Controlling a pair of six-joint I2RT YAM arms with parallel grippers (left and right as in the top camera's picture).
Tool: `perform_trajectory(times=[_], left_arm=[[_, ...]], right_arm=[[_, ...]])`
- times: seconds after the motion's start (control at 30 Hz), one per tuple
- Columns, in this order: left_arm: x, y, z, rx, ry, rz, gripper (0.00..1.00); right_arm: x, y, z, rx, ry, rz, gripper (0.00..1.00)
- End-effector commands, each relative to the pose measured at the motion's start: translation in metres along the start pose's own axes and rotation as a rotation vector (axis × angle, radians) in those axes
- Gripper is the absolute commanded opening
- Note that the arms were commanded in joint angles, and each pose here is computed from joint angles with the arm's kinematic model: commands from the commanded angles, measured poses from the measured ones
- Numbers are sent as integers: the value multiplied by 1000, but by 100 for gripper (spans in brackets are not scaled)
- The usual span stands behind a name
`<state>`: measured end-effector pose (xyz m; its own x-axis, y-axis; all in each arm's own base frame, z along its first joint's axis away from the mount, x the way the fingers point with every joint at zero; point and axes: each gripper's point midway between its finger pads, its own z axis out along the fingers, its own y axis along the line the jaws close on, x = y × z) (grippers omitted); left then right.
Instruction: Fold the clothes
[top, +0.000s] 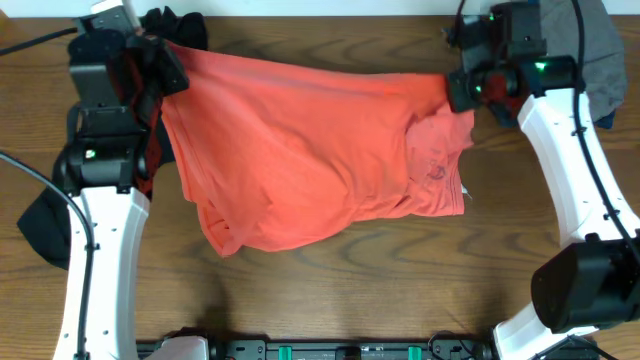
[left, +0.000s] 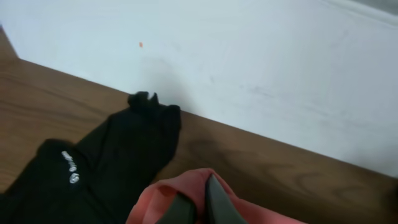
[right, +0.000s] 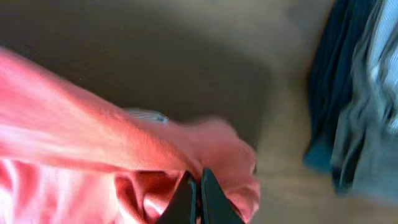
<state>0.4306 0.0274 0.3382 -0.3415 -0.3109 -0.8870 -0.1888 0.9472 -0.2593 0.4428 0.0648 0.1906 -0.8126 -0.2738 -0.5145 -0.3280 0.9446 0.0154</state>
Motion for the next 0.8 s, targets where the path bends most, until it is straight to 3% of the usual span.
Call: perform_trajectory(times=[0.0, 0.13, 0.27, 0.53, 0.77], left_arm=[[-17, 6, -10, -20, -45, 10, 6], [-14, 7, -11, -25, -30, 11, 6], [-8, 8, -11, -30, -8, 10, 6], [6, 13, -10, -48, 48, 15, 6], [7, 22, -12, -100, 52, 52, 6]], right_arm=[[18, -14, -9, 25, 68, 38, 1], [42, -35, -14, 75, 152, 138, 1], [36, -42, -14, 21, 104, 184, 1], [-13, -36, 10, -18, -69, 69, 1], [3, 1, 28, -101, 26, 22, 1]])
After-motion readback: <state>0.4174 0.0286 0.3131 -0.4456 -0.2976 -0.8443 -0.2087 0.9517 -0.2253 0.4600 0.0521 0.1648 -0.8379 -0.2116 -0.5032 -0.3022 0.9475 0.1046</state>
